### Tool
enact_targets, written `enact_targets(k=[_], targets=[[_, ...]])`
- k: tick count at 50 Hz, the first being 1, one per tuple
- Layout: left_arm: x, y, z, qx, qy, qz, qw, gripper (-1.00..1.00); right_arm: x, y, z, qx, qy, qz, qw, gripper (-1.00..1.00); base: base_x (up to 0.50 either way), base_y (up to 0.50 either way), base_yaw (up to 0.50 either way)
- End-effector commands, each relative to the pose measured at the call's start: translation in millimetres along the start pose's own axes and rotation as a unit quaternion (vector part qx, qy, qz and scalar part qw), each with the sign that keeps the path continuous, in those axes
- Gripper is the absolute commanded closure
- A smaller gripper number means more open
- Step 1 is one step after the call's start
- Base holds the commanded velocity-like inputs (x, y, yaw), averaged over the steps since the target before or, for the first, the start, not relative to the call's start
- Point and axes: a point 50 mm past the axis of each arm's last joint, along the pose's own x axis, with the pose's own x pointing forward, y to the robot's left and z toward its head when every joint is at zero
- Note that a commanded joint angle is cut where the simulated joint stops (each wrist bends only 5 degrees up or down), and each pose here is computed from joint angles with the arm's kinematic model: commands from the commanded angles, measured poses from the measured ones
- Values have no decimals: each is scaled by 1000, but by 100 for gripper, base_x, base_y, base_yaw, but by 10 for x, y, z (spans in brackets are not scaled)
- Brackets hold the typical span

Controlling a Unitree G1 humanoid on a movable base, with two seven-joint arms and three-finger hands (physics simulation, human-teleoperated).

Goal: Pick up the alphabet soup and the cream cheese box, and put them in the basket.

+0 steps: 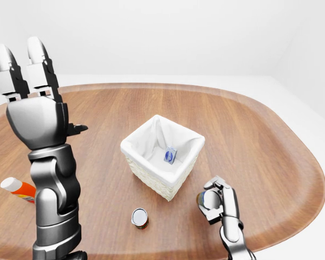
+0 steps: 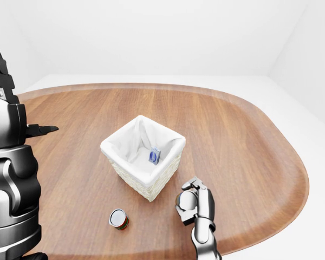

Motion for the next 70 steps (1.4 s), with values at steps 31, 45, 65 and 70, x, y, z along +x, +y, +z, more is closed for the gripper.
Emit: enact_targets(k=[31, 45, 65, 70], targets=[[19, -3, -12, -13, 4, -1, 1000, -100, -79, -642, 1195, 119, -246, -79, 959, 100, 0, 0, 0], [69, 57, -1, -27, 1, 12, 1000, -100, 80, -594, 1721, 175, -307, -50, 934, 100, 0, 0, 0], [64, 43, 3, -34, 2, 6, 999, -100, 130, -385, 2445, 189, -398, -27, 897, 100, 0, 0, 0], [68, 46, 5, -34, 2, 5, 999, -100, 236, -292, 2553, 185, -397, -17, 899, 100, 0, 0, 0]])
